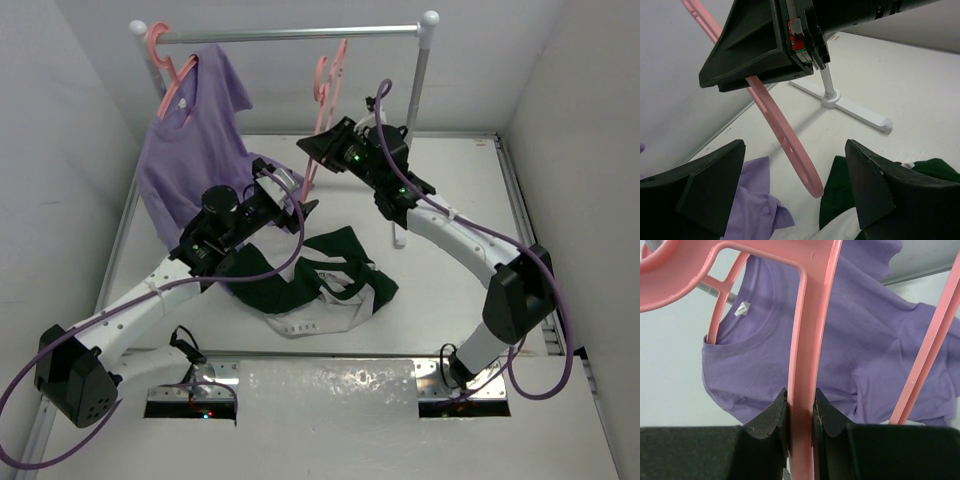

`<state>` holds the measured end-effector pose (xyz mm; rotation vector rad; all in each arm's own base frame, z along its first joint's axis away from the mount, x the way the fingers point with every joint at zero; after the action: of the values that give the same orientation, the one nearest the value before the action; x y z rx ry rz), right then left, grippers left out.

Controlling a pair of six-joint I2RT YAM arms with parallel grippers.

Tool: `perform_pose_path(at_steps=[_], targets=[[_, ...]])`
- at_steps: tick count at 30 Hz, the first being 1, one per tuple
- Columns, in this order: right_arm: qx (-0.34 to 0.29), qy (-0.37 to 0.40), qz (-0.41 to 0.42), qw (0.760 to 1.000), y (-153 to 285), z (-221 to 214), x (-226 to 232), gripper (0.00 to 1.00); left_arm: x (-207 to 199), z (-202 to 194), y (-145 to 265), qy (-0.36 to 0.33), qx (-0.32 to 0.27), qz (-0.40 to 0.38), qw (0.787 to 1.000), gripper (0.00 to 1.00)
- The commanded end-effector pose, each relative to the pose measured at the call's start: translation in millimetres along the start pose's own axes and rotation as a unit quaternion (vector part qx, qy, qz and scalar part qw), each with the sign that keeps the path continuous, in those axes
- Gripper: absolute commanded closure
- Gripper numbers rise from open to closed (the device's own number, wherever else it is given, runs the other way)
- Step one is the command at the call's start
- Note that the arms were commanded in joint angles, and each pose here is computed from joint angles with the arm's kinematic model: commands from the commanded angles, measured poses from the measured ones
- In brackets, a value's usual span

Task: Place the t-shirt on the hanger
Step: Pick up the hanger from the clothesline, then place the T-shirt on the hanger.

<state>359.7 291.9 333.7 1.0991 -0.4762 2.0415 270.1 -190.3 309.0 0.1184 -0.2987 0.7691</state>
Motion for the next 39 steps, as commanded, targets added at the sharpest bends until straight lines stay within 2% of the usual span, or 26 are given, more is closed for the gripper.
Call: perform_pose_path(at_steps=[1,3,6,8,12,14,15,17,18,25,26,28,29,31,32,33,36,38,39], targets=[[-0.053,0.000,0.066,0.996,10,17,42,1.00,6,6,-1,-0.004,-0.011,0.015,1.000,0.23],[-0.047,-0.002,0.068,0.997,11,12,44,1.00,9,2,-2,-0.002,-0.001,0.029,1.000,0.27],[-0.039,-0.011,0.070,0.997,14,5,42,1.00,13,-8,-1,-0.010,0.022,0.051,0.998,0.42],[-0.038,-0.021,0.071,0.997,17,2,39,1.00,14,-10,0,-0.010,0.028,0.055,0.998,0.47],[-0.026,-0.031,0.070,0.997,20,-3,35,1.00,13,-14,0,0.002,0.032,0.060,0.998,0.73],[-0.019,-0.032,0.070,0.997,22,-7,34,1.00,13,-13,1,0.004,0.030,0.062,0.998,0.81],[-0.018,-0.033,0.067,0.997,22,-8,32,1.00,13,-14,2,0.005,0.030,0.061,0.998,0.89],[-0.011,-0.031,0.063,0.997,24,-11,28,1.00,12,-13,3,0.009,0.032,0.060,0.998,0.97],[-0.005,-0.032,0.062,0.998,25,-14,26,1.00,12,-13,3,0.010,0.033,0.062,0.997,1.00],[0.036,-0.010,0.055,0.998,29,-24,19,0.99,12,-14,13,0.026,0.047,0.065,0.996,1.00],[0.047,-0.004,0.060,0.997,30,-25,20,0.86,11,-15,15,0.028,0.052,0.063,0.996,1.00],[0.060,0.011,0.056,0.997,31,-26,18,0.75,11,-16,20,0.035,0.061,0.063,0.996,1.00],[0.069,0.018,0.062,0.995,33,-25,20,0.59,11,-16,21,0.037,0.062,0.063,0.995,1.00],[0.091,0.046,0.067,0.993,35,-23,22,0.48,10,-16,25,0.044,0.068,0.059,0.995,1.00],[0.101,0.057,0.064,0.991,37,-22,20,0.48,11,-17,27,0.044,0.070,0.061,0.995,1.00],[0.120,0.080,0.055,0.988,39,-24,14,0.40,11,-16,28,0.046,0.068,0.047,0.995,1.00],[0.171,0.114,0.064,0.977,50,-23,0,0.31,11,-18,33,0.052,0.074,0.038,0.995,1.00],[0.199,0.120,0.069,0.970,58,-17,-15,0.29,12,-18,36,0.055,0.076,0.041,0.995,1.00],[0.237,0.129,0.085,0.959,69,-16,-23,0.28,15,-19,40,0.059,0.078,0.046,0.994,1.00]])
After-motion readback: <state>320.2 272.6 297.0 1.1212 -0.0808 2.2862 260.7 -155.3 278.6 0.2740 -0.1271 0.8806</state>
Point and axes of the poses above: each gripper's point midway between its finger pads, its own y axis back along the fingers, its own x axis along the line the jaws close on, z = x × y, the point moved 7 cm from there along y, back along the fingers, and after that the axes turned 3 degrees about -y, right-handed, at the moved point
